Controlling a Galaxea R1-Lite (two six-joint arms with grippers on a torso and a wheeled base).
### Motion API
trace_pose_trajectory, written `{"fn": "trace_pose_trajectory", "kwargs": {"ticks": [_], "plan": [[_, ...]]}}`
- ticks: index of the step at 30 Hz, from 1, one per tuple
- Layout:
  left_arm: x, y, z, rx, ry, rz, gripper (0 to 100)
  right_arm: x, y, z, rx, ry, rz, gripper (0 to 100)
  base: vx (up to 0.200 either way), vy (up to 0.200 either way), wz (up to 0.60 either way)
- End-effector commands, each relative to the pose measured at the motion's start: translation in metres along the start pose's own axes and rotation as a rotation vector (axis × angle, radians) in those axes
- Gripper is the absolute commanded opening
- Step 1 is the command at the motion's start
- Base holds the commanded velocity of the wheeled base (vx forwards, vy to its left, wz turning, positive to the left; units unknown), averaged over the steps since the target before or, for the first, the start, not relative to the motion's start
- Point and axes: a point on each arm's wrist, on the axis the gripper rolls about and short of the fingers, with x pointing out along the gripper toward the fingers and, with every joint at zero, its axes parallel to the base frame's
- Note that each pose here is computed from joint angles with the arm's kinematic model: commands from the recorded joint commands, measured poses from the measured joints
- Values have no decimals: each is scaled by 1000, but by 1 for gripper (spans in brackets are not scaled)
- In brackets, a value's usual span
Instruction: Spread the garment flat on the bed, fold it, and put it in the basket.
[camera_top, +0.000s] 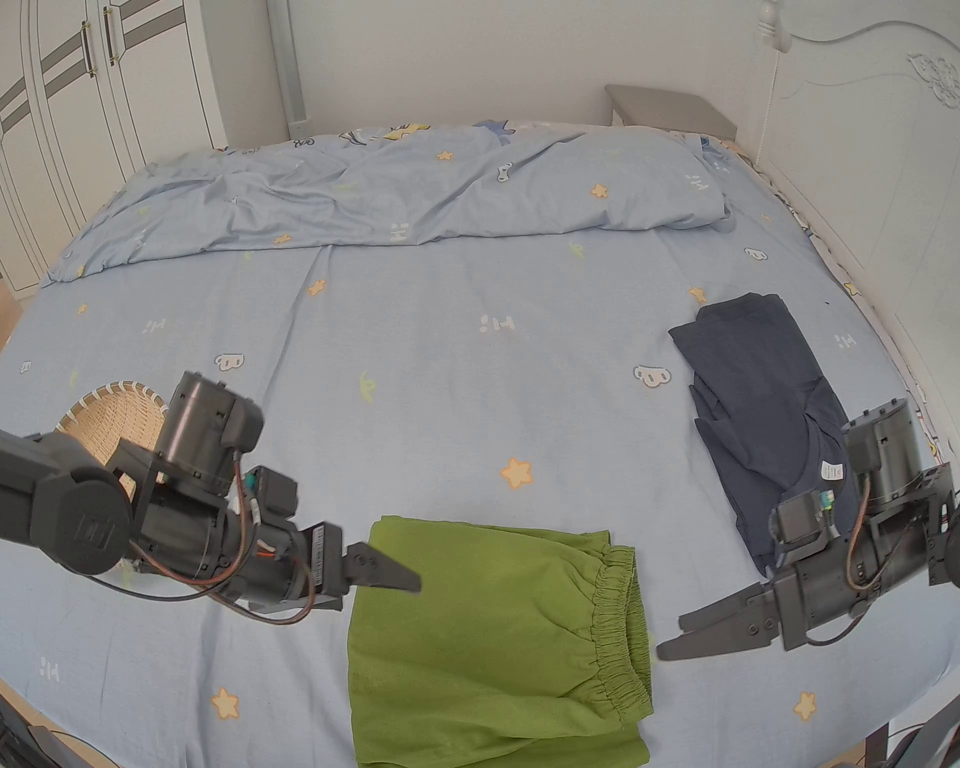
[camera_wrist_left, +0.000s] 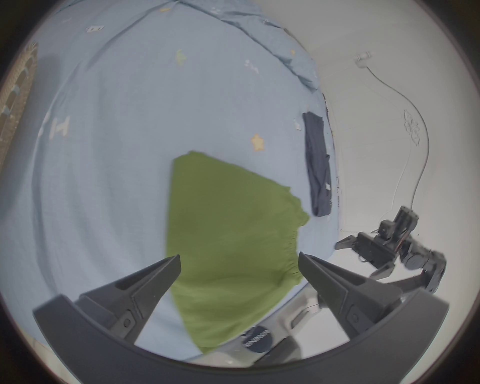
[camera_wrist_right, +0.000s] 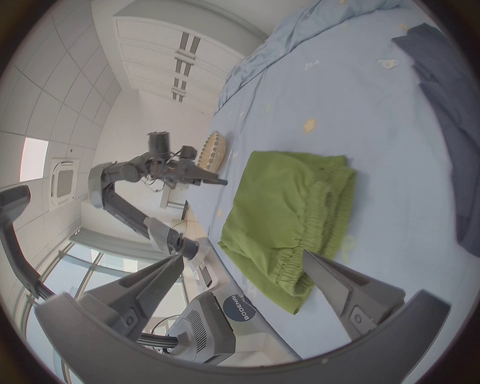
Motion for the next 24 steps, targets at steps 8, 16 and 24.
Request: {"fn": "trace_pose_trajectory", "kwargs": {"ticks": [8, 16, 24], "plan": [[38, 90, -17, -71, 117, 60, 100, 84, -16, -18, -13, 236, 77, 100, 0, 0, 0], [43, 80, -22, -51, 130, -55, 100, 88, -21, -24, 8, 262, 69, 100, 0, 0, 0], [71, 62, -35, -41, 125, -124, 100, 88, -32, -33, 55, 285, 34, 100, 0, 0, 0]]}}
